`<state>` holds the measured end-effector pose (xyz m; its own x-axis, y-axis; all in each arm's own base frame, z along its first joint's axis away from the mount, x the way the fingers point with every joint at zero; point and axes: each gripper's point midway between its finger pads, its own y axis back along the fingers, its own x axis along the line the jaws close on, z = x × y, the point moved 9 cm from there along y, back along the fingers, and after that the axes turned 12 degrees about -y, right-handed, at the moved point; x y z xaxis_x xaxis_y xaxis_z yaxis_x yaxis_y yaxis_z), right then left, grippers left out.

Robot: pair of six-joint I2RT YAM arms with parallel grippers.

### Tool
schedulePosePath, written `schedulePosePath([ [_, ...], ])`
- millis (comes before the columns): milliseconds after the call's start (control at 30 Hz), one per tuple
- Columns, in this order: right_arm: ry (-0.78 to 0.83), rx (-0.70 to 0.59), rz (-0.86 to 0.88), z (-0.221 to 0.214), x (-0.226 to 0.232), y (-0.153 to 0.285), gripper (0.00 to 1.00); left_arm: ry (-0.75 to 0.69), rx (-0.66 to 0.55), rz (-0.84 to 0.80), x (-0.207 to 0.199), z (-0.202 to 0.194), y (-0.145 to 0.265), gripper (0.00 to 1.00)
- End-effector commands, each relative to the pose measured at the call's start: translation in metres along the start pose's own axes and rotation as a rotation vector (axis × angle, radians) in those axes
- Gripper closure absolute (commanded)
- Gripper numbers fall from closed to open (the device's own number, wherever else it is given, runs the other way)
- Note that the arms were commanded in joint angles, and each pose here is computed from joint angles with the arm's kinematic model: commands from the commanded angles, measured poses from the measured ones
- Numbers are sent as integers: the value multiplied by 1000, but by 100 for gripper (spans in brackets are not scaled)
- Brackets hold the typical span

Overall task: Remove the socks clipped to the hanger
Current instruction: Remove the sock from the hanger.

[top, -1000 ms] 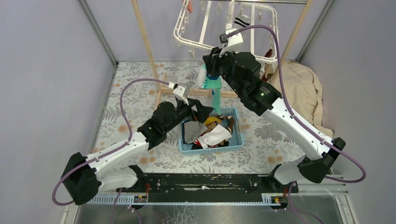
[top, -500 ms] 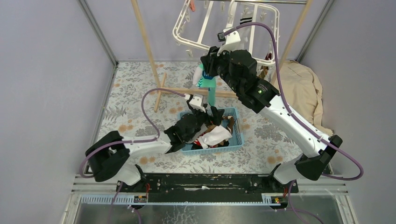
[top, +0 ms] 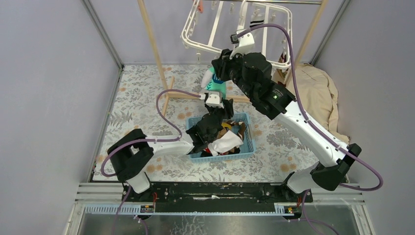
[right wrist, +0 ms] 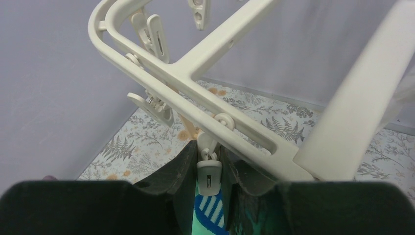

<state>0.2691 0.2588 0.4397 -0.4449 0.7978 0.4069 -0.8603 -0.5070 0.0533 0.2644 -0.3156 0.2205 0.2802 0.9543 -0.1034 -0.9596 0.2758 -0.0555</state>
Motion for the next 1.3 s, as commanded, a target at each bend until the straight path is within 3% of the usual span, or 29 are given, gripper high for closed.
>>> schedulePosePath([
  [0,-34,-84,56,25,10,20,70,13,-61,42,1,19,-4,57],
  [200,-44,-74,66,20,8,22,69,-28,-21,7,1,23,1,85],
  [300,-51,-71,87,18,8,26,60,-36,-10,-31,2,31,6,97],
  [500,-72,-71,104,18,6,41,28,-46,7,-114,5,46,20,100],
  [667,-83,-73,120,17,-1,66,12,-49,25,-152,9,52,30,100],
  [800,-95,-67,127,12,-9,89,8,-51,41,-189,9,55,34,100],
  [967,-115,-46,128,-5,-24,118,12,-21,80,-243,7,63,40,100],
  [1267,-91,114,80,-76,-60,140,14,93,180,-385,5,69,41,100],
])
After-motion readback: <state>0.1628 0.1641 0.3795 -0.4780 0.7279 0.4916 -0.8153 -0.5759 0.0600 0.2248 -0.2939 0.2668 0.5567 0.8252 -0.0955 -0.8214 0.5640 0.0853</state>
